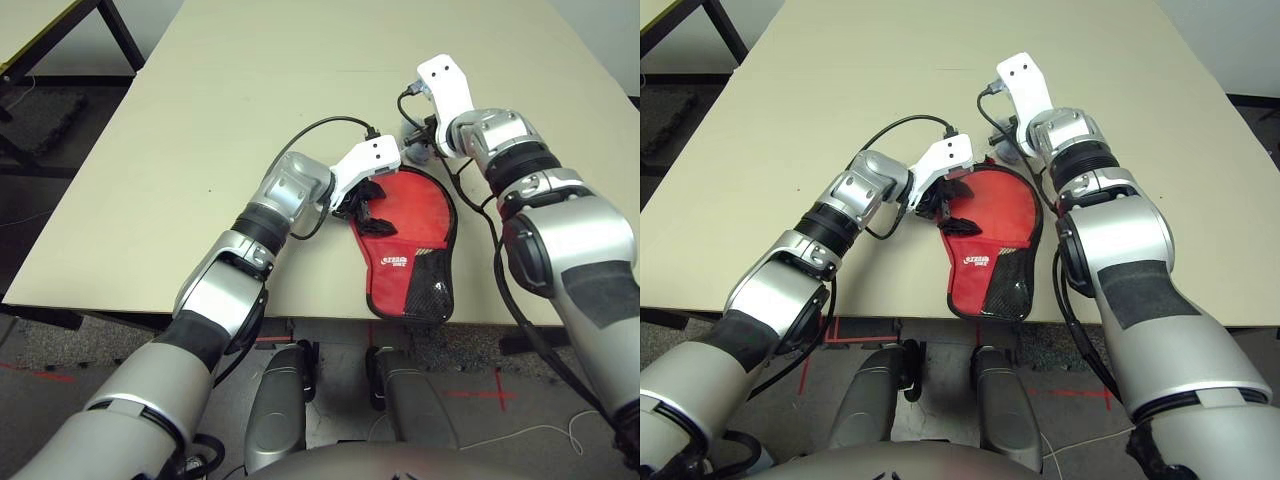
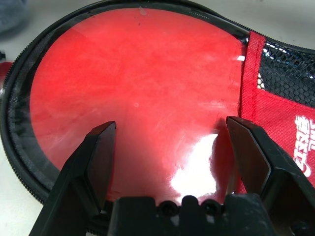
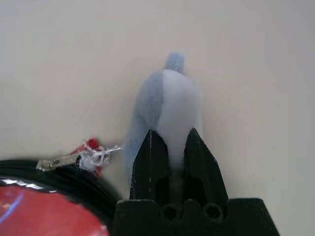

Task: Store the ping-pong paddle in its case and zip it.

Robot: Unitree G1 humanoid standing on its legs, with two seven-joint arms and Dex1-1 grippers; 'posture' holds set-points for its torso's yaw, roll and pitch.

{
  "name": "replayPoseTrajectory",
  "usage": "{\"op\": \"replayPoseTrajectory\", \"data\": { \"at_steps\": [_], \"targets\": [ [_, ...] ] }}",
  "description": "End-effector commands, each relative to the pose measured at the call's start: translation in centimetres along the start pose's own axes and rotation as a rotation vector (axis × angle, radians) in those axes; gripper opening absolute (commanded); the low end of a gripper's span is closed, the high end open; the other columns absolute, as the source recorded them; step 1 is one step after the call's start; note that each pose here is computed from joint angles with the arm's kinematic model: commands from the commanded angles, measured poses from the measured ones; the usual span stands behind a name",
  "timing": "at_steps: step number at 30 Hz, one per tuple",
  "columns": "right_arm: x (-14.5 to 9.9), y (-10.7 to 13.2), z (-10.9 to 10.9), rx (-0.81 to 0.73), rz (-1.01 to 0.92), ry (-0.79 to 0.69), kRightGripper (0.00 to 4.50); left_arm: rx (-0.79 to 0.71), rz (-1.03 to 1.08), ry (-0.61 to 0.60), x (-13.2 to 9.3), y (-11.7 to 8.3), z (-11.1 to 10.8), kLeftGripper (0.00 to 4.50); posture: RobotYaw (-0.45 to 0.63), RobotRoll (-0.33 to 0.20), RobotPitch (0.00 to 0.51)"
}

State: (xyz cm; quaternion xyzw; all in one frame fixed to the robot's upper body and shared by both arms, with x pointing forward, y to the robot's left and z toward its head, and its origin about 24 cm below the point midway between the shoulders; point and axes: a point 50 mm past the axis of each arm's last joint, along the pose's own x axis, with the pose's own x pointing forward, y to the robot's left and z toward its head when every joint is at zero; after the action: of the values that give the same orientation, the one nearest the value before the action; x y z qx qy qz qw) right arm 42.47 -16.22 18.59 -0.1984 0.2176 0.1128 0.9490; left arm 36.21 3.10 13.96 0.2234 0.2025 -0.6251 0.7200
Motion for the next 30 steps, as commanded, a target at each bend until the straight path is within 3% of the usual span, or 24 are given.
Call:
{"op": "replayPoseTrajectory", "data": {
  "at_steps": [1, 9, 16, 22, 30],
  "targets": [
    [-0.2, -2.0, -1.8, -0.013, -0.093, 0.036, 0.01, -0.058, -0.028, 0.068, 1.0, -0.5, -1.5, 4.50, -0.06, 0.000, 0.165],
    [-1.0, -4.7, -4.5, -0.053, -0.165, 0.117, 0.01, -0.059, -0.039, 0.074, 1.1, -0.6, -1.6, 4.50, -0.08, 0.000, 0.170],
    [-2.5, -6.9, -4.9, -0.123, -0.165, 0.158, 0.01, -0.058, -0.043, 0.074, 1.2, -0.7, -1.6, 4.50, -0.10, 0.000, 0.175],
    [-6.3, -7.5, -6.6, -0.145, -0.111, 0.231, 0.01, -0.059, -0.040, 0.071, 1.1, -0.6, -1.6, 4.50, -0.11, 0.000, 0.175],
    [-12.9, -4.7, -8.2, -0.174, 0.066, 0.309, 0.01, -0.059, -0.044, 0.075, 1.2, -0.6, -1.9, 4.50, -0.13, 0.000, 0.179]
  ]
}}
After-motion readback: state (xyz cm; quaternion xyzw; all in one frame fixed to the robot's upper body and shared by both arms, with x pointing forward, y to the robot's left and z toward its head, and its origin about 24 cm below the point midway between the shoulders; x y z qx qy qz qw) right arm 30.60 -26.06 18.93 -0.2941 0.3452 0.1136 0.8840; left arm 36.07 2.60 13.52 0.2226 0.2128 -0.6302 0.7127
